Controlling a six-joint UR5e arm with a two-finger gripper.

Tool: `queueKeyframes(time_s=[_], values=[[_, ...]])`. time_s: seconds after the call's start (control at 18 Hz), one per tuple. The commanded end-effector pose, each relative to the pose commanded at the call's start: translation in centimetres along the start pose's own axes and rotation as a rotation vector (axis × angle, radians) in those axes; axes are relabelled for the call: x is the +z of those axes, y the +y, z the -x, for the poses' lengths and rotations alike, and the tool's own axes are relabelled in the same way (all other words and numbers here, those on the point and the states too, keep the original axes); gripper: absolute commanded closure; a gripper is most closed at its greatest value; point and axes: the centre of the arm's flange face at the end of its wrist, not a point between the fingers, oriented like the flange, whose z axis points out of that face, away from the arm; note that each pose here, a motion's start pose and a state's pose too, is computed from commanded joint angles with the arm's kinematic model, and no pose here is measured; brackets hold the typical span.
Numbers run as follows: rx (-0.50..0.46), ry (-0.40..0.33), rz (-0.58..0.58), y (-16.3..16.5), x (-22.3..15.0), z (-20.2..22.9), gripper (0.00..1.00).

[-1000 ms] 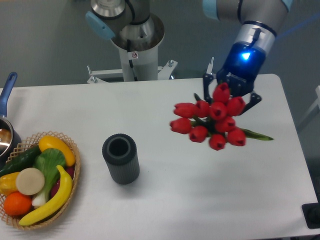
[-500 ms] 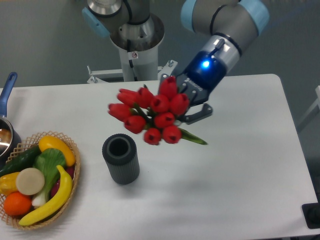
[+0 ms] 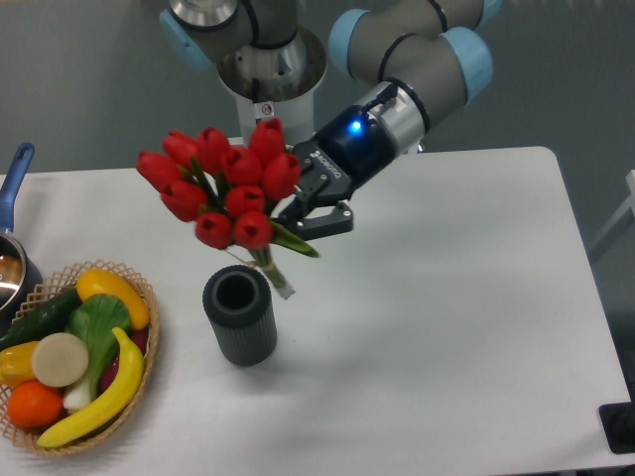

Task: Insert the flowers into the vase
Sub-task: 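Carry the red tulips toward the black vase and lower stems in, then lower the tulip stems deeper into the black vase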

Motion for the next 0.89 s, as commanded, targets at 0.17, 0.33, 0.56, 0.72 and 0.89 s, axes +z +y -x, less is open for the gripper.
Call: queueKeyframes(time_s=[0.17, 0.33, 0.56, 0.72, 0.89], values=[[-0.03, 0.007, 0.001, 1.8, 0.3, -0.7, 0.67], [-0.04, 0.026, -0.001, 2.9, 1.2, -1.5, 0.67], [-0.05, 0.036, -0.001, 3.4, 1.7, -1.7, 0.67], [-0.053, 0.036, -0.001, 3.6, 1.8, -1.5, 0.67], [-0.069, 0.036, 0.003, 4.3, 1.8, -1.5, 0.67]])
